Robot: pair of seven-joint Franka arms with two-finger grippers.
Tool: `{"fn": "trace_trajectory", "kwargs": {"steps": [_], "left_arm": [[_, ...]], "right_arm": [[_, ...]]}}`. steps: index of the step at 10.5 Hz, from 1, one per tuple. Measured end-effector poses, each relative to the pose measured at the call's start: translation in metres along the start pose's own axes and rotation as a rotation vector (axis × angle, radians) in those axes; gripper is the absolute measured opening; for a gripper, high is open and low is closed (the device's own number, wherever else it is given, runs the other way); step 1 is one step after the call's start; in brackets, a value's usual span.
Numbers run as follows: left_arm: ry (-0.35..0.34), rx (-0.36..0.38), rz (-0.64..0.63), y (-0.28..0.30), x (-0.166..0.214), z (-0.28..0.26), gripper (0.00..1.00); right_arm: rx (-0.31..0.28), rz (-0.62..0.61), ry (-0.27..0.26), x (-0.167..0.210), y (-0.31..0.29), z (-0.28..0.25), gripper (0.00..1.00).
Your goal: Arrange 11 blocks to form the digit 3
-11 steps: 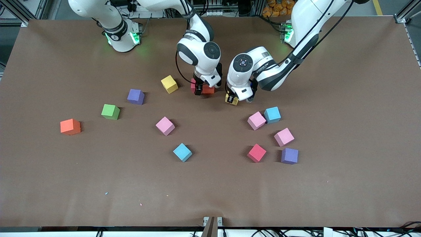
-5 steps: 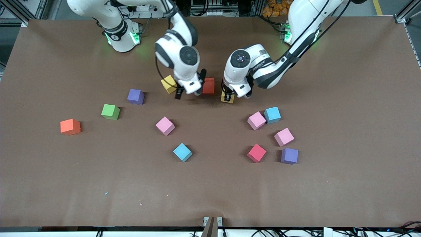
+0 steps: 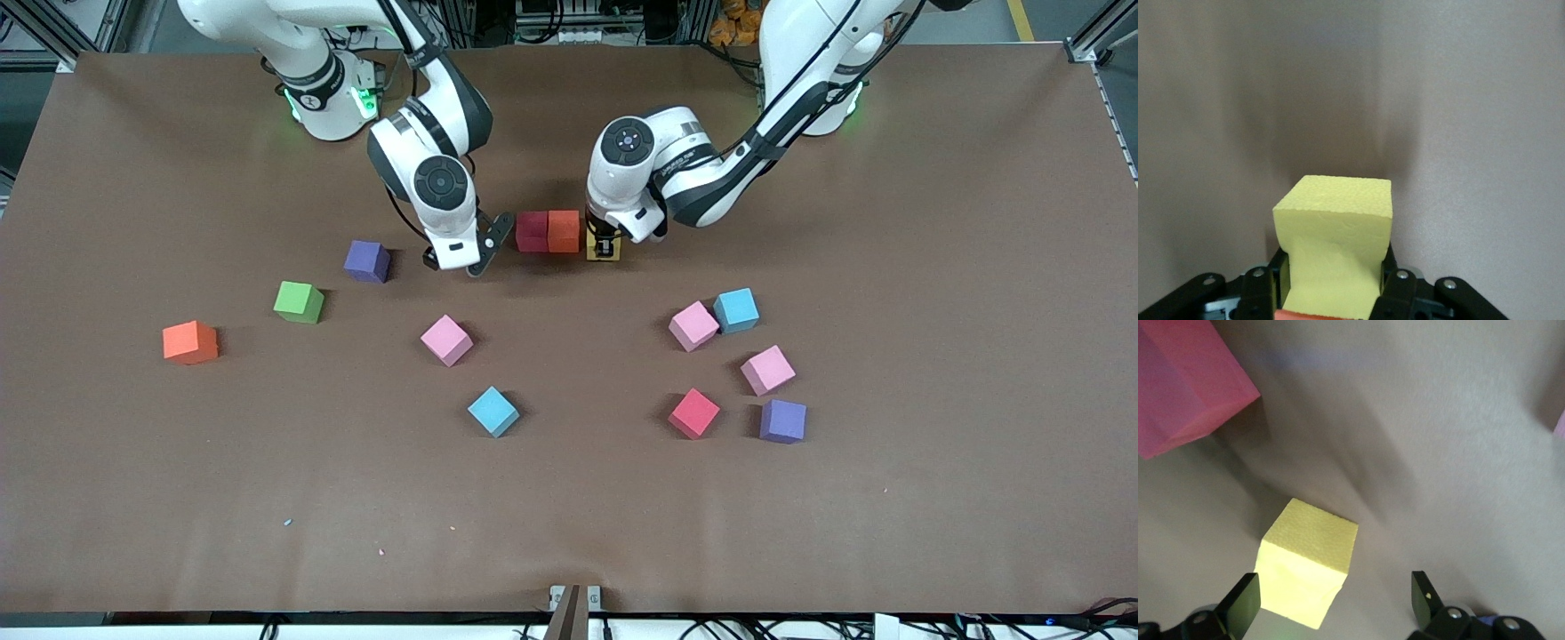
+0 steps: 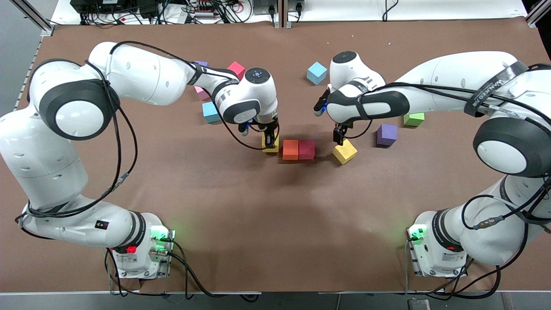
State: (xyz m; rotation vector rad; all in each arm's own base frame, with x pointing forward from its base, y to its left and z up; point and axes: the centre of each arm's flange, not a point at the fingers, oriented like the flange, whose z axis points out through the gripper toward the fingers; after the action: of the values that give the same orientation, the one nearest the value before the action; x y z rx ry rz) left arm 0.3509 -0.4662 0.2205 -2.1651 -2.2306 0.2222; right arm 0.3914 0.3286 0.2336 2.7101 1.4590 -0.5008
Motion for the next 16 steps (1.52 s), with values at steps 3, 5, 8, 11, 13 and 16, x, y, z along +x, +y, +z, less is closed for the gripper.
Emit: {"fn": "trace_trajectory", "kwargs": {"steps": [3,5,8,11,13,16], "left_arm": [[-0.001,0.01,-0.021,0.0,0.001,0.002,0.53],[0.002,0.02,-0.015,-0.006,-0.002,0.007,0.53],[0.004,0.026,-0.013,-0.012,-0.006,0.01,0.53],[0.007,0.034,-0.002,-0.019,-0.01,0.014,0.53],[0.008,0.037,0.002,-0.022,-0.012,0.016,0.53],[0.01,0.041,-0.002,-0.021,-0.01,0.019,0.53]], "right_arm": [[0.016,0.061,0.024,-0.007,-0.006,0.01,1.0],[0.022,0.076,0.047,-0.012,-0.009,0.024,1.0],[0.032,0.084,0.063,-0.01,-0.02,0.032,1.0],[0.046,0.112,0.057,-0.011,-0.02,0.051,1.0],[0.048,0.117,0.045,-0.011,-0.019,0.059,0.99],[0.049,0.128,0.045,-0.011,-0.018,0.059,0.59]]}}
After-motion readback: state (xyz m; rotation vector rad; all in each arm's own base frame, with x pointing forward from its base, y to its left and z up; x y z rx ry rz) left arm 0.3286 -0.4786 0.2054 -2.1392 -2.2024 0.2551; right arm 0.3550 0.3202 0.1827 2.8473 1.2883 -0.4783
